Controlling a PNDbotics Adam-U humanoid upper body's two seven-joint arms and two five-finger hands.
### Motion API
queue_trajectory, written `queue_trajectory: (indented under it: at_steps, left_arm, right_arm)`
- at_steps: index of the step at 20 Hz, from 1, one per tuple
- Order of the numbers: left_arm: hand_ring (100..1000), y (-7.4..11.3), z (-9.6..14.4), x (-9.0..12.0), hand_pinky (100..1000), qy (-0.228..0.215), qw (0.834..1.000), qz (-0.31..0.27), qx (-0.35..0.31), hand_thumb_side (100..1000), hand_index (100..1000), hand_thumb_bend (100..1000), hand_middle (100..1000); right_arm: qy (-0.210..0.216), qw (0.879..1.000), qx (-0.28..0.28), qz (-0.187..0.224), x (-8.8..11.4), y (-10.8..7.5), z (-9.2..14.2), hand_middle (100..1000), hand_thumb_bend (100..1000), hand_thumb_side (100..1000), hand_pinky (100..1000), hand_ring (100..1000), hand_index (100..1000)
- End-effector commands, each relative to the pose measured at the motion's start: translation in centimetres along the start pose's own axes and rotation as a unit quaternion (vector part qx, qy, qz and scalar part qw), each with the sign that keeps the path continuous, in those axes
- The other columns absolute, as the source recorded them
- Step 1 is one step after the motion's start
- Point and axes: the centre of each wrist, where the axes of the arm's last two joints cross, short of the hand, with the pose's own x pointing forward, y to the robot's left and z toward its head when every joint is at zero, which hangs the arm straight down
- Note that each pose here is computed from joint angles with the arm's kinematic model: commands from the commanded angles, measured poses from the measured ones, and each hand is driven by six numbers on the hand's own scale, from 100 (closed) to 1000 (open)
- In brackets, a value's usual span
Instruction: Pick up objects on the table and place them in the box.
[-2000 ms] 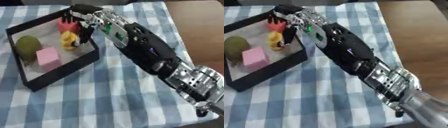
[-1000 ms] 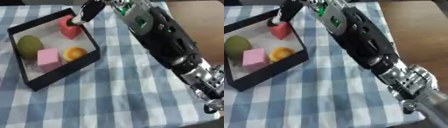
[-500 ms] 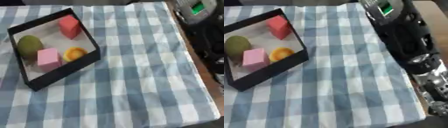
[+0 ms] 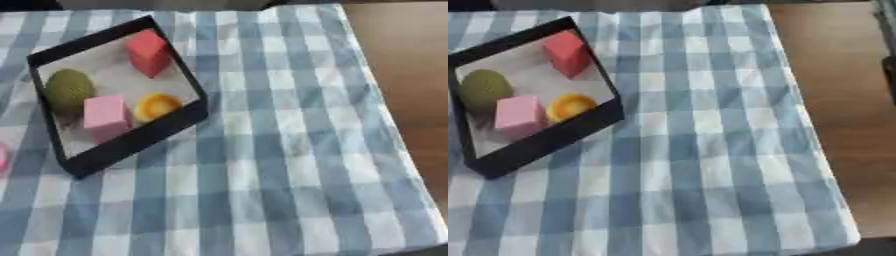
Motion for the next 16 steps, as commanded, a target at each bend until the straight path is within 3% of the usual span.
queue_trajectory:
  at_steps: [1,5,11,16]
  left_arm:
    - [829,1.1,-0.7,2.0,817,-0.033,0.999,-0.008,0.006,869,901,312,742]
    - [829,0.7,0.1,2.8,815,-0.046,0.999,-0.009,-0.004,860,902,313,744]
    - [866,0.2,1.3,3.5,814,-0.053,0.998,-0.018,-0.02,848,900,316,743]
    - [848,0.3,1.9,4.0,806,-0.052,0.996,-0.058,-0.042,820,889,303,718]
  right_arm:
    - [-0.031,0.998,-0.062,0.003,0.3,-2.6,0.5,752,457,412,847,748,831]
    - [-0.013,0.996,-0.087,0.013,-1.6,-3.4,2.1,796,514,412,860,765,854]
    - [0.024,0.993,-0.118,0.018,-3.2,-3.8,3.5,789,515,410,857,760,850]
    - [0.04,0.991,-0.128,0.019,-4.1,-4.0,4.0,775,503,412,852,751,844]
